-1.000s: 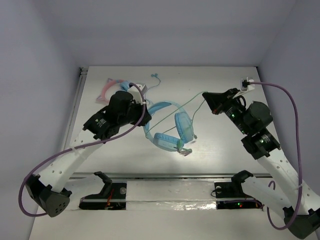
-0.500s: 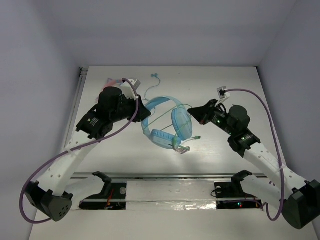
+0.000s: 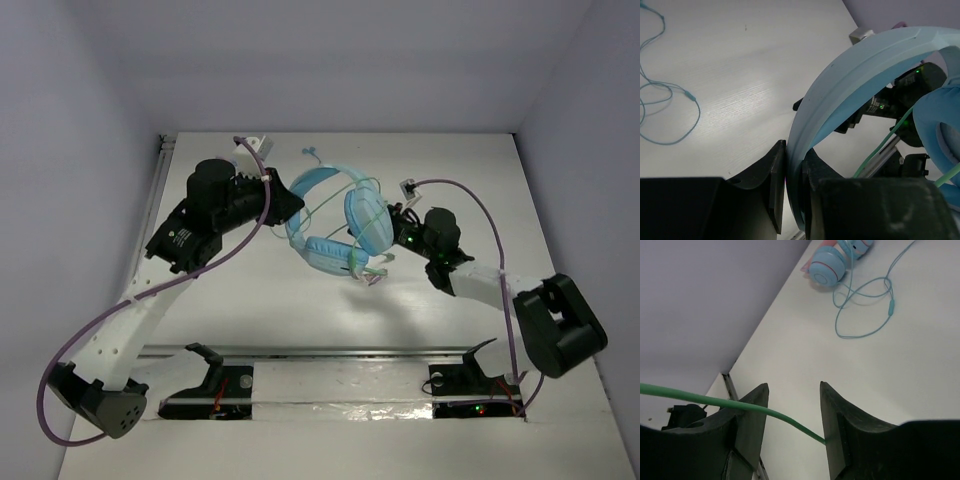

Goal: Wrap the headphones

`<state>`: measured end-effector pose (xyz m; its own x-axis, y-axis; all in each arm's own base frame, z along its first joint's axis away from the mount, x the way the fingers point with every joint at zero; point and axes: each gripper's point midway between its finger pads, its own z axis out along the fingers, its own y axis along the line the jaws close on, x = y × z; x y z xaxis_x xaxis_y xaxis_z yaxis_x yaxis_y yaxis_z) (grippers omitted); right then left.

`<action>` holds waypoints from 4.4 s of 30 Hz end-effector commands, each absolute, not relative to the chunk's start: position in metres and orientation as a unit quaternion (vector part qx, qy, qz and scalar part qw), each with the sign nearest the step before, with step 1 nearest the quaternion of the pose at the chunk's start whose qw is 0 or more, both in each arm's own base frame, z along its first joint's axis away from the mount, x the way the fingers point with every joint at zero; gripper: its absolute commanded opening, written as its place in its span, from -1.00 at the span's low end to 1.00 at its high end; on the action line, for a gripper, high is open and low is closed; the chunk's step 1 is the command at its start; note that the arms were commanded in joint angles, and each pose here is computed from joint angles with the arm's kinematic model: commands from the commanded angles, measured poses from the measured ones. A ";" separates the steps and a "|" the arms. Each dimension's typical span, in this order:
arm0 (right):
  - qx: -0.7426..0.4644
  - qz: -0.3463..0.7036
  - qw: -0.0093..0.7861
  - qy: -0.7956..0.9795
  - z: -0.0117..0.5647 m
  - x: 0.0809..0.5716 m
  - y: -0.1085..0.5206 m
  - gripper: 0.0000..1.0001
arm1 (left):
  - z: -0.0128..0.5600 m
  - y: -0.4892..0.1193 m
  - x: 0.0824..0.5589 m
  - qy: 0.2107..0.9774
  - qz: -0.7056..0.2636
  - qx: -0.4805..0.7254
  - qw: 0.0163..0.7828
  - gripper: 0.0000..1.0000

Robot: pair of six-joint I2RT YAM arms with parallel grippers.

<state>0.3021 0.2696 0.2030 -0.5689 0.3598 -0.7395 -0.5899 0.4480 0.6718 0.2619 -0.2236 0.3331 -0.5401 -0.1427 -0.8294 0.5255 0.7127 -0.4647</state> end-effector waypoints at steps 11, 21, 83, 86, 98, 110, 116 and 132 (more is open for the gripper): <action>-0.055 0.539 0.473 0.695 0.175 0.317 0.273 0.01 | 0.406 -0.226 0.272 0.743 -0.396 0.100 0.531 -1.00; 0.008 0.496 0.465 0.733 0.135 0.326 0.260 -0.01 | 0.411 -0.231 0.277 0.736 -0.404 0.099 0.534 -1.00; 0.041 0.649 0.449 0.613 0.306 0.185 0.401 -1.00 | 0.212 -0.192 0.339 0.751 -0.255 -0.221 0.567 -1.00; 0.110 0.621 0.476 0.613 0.304 0.206 0.383 -1.00 | 0.200 -0.193 0.325 0.758 -0.264 -0.216 0.557 -1.00; 0.252 0.605 0.502 0.564 0.306 0.233 0.336 -1.00 | 0.172 -0.207 0.305 0.763 -0.326 -0.212 0.516 -1.00; 0.335 0.587 0.505 0.537 0.295 0.245 0.306 -1.00 | 0.159 -0.219 0.301 0.770 -0.349 -0.206 0.493 -1.00; 0.355 0.579 0.505 0.533 0.287 0.248 0.299 -1.00 | 0.157 -0.222 0.300 0.769 -0.360 -0.208 0.486 -1.00; 0.444 0.543 0.498 0.510 0.272 0.283 0.291 -1.00 | 0.141 -0.206 0.306 0.799 -0.236 -0.220 0.507 -1.00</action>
<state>0.2582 0.3172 0.2416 -0.2842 0.9470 -0.1500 -0.0935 0.1283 0.9873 0.2957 -0.2056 0.1167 -0.4519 -0.5708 -0.6856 -0.1140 0.7991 -0.5902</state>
